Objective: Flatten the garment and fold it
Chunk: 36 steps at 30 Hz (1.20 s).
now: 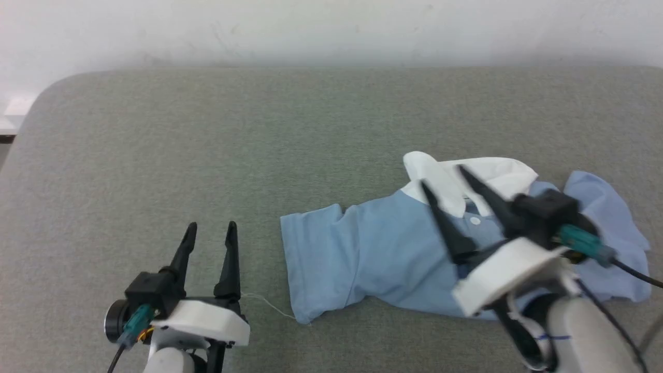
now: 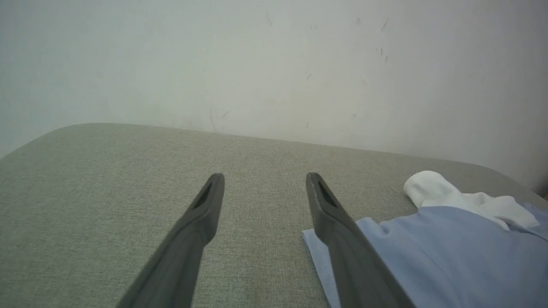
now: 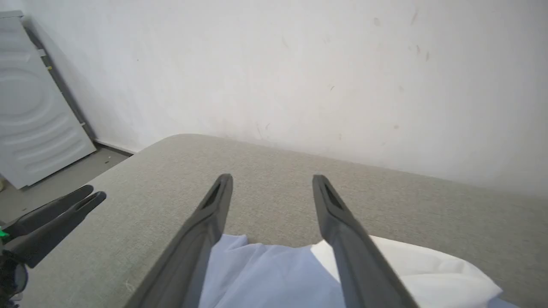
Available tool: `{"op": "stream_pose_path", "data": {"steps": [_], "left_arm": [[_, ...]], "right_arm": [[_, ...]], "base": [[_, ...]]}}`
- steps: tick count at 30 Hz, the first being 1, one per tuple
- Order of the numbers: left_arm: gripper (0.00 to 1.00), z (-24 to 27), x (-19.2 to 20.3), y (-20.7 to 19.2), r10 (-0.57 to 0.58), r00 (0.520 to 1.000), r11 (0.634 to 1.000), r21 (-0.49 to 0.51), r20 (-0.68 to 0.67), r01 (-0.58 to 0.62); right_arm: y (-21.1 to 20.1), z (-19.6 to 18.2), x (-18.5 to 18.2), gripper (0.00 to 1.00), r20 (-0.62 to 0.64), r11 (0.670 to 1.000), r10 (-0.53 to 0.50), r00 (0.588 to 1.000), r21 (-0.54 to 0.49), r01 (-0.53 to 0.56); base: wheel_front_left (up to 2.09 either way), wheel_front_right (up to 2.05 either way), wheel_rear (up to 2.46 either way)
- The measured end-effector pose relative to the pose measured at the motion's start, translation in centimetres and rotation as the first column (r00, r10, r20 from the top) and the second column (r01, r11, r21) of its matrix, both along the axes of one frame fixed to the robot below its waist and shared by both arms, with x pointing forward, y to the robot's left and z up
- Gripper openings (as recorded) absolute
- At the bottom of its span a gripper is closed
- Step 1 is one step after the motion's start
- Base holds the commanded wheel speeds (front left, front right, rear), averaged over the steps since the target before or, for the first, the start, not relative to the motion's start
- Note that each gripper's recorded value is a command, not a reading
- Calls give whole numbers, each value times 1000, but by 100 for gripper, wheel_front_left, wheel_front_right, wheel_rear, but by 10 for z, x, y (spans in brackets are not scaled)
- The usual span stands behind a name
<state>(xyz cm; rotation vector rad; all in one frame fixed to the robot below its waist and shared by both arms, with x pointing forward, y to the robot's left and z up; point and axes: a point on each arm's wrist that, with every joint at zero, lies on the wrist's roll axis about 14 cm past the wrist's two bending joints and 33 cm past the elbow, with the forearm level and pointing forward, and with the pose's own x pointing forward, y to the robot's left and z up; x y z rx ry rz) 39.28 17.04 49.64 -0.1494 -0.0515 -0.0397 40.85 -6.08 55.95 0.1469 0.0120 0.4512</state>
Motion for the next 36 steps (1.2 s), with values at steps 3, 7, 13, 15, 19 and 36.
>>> {"op": "stream_pose_path", "data": {"steps": [3, 7, 13, 15, 19, 36], "left_arm": [[100, -9, 11, -12, -43, 998, 999, 26, -46, 44], [100, -20, 36, -28, -96, 986, 994, 41, -138, 103], [100, -49, 62, -47, -144, 928, 983, 59, -345, 174], [100, -63, 65, -54, -163, 888, 974, 70, -431, 213], [100, -89, 63, -65, -189, 794, 954, 82, -578, 287], [0, -96, 54, -108, -335, 668, 876, 42, -665, 481]], "right_arm": [[-45, -3, 1, 100, 36, 989, -146, 989, -8, 147], [-86, -13, -2, 100, 47, 961, -272, 961, -28, 273], [-121, -35, -12, 100, -4, 928, -370, 929, -49, 370], [-127, -40, -15, 100, -18, 921, -389, 921, -40, 388], [-137, -47, -20, 100, -40, 908, -418, 907, -30, 417], [-143, -56, -16, 100, -58, 900, -437, 898, -15, 437]], "base": [[0, 0, 0], [0, 0, 0], [0, 0, 0], [0, 0, 0], [0, 0, 0], [0, 0, 0]]}}
